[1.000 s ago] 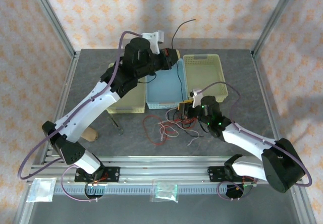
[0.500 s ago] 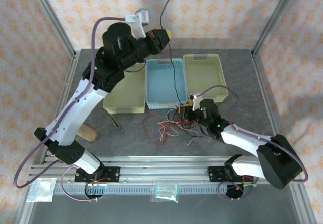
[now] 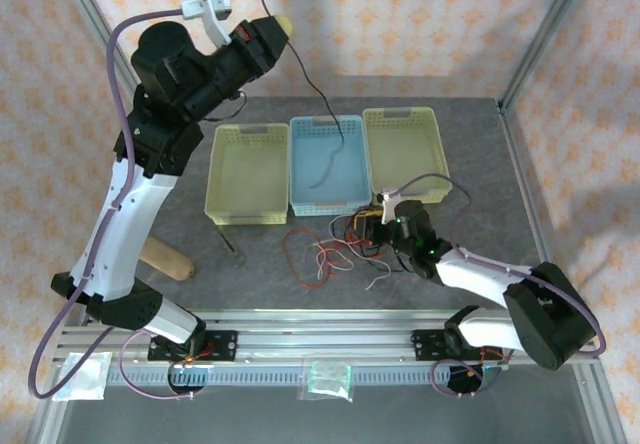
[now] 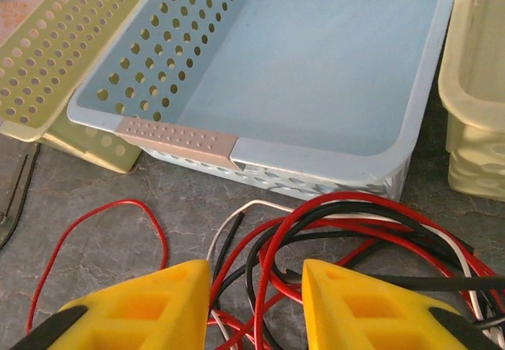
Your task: Untangle the cables
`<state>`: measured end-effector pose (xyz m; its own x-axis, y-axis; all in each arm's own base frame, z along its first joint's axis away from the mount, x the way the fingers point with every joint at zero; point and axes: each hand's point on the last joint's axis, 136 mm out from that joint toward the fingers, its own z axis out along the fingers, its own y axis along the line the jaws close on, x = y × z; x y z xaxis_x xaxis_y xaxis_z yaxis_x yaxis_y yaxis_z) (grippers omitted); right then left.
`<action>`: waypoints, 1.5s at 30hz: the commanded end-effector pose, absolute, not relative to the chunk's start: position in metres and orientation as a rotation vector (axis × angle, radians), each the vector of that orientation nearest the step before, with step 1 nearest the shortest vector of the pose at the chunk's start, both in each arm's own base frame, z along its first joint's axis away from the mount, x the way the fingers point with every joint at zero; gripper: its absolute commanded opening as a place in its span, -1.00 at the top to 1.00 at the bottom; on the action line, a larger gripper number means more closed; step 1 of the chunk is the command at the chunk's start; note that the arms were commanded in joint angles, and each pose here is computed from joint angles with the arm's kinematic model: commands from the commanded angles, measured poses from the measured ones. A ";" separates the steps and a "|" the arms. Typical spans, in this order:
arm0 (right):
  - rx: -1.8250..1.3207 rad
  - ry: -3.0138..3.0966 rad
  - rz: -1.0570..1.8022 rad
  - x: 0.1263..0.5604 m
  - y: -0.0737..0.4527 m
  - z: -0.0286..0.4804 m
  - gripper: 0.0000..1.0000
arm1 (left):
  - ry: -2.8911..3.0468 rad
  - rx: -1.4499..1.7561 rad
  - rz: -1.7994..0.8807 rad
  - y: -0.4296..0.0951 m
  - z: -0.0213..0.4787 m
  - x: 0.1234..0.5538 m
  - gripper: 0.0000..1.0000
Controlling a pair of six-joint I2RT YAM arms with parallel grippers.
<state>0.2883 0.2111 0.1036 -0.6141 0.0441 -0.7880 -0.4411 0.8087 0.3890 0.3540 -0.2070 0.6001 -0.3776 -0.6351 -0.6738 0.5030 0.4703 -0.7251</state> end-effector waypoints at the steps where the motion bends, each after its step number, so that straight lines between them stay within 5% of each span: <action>1: -0.297 2.095 0.709 0.288 0.210 0.113 0.22 | 1.439 -0.090 -1.258 -0.193 0.635 0.336 1.00; 11: -0.332 1.839 0.654 0.269 0.187 0.242 -0.31 | 1.520 -0.139 -1.196 -0.187 0.605 0.364 1.00; 24: -0.651 1.425 0.867 0.284 0.261 0.453 -0.34 | 1.574 -0.152 -1.165 -0.186 0.586 0.374 1.00; 41: -0.895 1.406 0.924 0.346 0.333 0.449 -0.17 | 1.564 -0.150 -1.189 -0.188 0.585 0.373 1.00; 45: -0.873 1.397 0.939 0.355 0.338 0.450 0.11 | 1.560 -0.155 -1.206 -0.189 0.582 0.373 1.00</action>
<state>0.3595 0.3380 0.4084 -0.1345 -0.0519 -0.9896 -0.9026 0.4185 0.1008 0.3839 -0.1917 0.5660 -0.4034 -0.6304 -0.6633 0.4265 0.5118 -0.7458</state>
